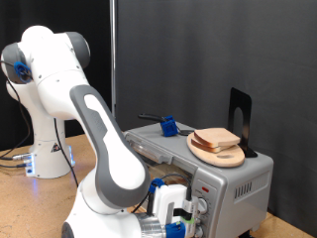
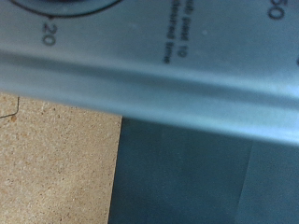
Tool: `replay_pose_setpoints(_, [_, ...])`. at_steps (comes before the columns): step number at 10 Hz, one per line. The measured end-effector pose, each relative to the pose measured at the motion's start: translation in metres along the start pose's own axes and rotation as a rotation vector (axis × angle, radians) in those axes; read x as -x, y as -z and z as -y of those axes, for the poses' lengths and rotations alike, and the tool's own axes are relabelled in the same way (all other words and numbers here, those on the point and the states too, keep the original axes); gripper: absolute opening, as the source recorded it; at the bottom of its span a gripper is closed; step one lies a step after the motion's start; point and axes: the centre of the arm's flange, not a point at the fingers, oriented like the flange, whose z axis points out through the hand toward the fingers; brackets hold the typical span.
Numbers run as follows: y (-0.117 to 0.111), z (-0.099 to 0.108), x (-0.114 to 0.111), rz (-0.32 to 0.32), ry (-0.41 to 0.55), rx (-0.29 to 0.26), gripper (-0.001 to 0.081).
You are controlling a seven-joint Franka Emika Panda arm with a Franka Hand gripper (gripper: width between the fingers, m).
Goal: Make a piece of toast with the oven
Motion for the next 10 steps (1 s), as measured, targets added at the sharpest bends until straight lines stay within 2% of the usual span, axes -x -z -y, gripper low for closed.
replay_pose_setpoints(5, [0.0, -0.002, 0.0, -0.007, 0.008, -0.022, 0.0217])
replay_pose_setpoints(8, [0.0, -0.012, 0.002, -0.029, 0.147, -0.116, 0.0217])
replay_pose_setpoints(10, [-0.001, -0.017, 0.003, -0.037, 0.221, -0.156, 0.0217])
